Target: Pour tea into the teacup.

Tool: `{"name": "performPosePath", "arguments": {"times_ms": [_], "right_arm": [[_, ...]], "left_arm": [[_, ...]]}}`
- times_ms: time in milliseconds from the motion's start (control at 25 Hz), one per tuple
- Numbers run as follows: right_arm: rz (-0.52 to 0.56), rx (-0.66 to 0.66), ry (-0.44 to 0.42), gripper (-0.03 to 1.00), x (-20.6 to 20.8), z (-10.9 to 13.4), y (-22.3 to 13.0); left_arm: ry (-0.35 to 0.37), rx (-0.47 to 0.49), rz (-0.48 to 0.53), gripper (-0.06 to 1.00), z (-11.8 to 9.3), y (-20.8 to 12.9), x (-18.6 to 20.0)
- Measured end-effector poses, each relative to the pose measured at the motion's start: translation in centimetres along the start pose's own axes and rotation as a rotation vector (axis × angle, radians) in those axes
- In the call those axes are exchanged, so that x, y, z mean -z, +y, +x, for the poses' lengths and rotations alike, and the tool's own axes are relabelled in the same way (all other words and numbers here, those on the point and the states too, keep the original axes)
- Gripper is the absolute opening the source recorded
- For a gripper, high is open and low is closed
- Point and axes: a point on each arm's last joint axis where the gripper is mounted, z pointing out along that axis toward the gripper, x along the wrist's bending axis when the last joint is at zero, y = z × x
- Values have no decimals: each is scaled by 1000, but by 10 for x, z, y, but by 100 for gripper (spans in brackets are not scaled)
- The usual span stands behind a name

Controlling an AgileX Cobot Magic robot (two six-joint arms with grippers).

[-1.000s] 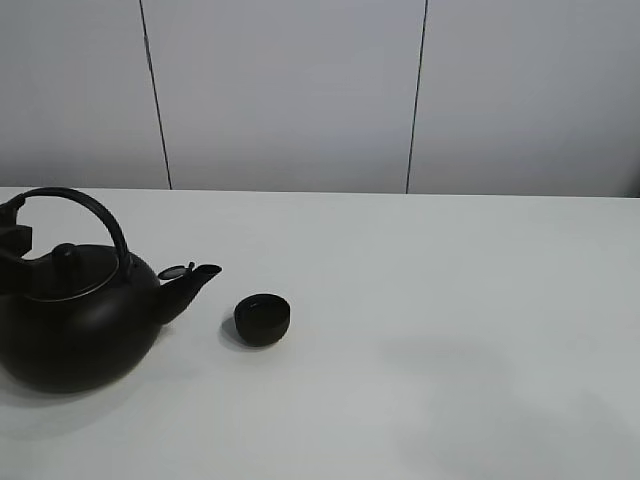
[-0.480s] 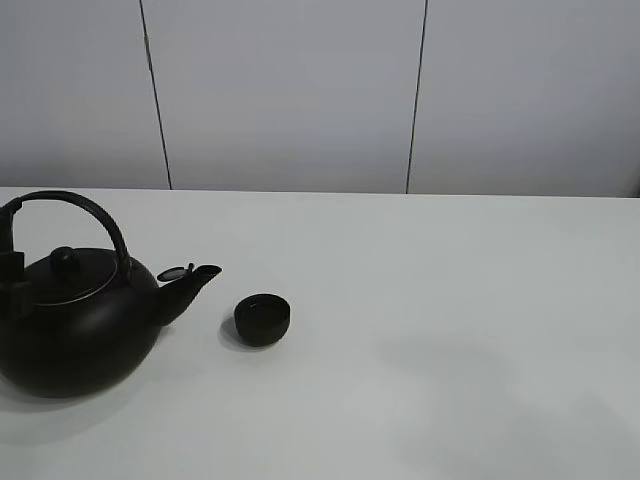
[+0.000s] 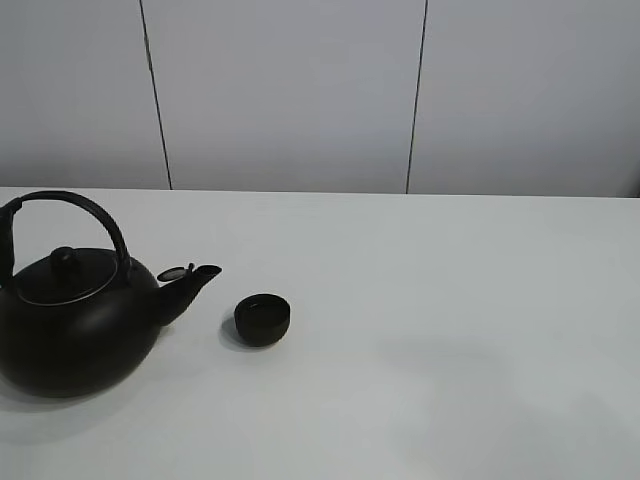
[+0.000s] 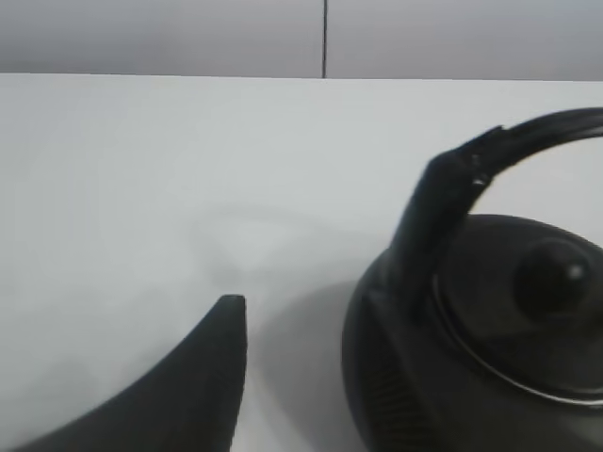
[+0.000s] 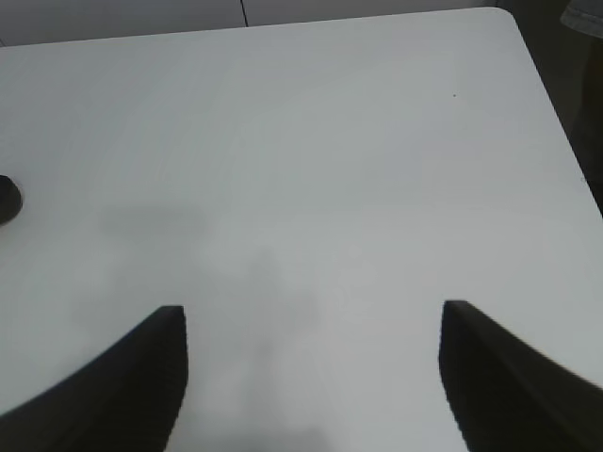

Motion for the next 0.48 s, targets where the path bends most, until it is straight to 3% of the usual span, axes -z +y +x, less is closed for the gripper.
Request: {"name": "performPosePath", "arguments": {"times_ms": [280,480], "right_arm": [[0,0,0,52,0,0,0],[0,0,0,52,0,0,0]], "left_arm": [[61,59,4,29,4,8,-14],[66,184,91,29,9,18,-38]]}}
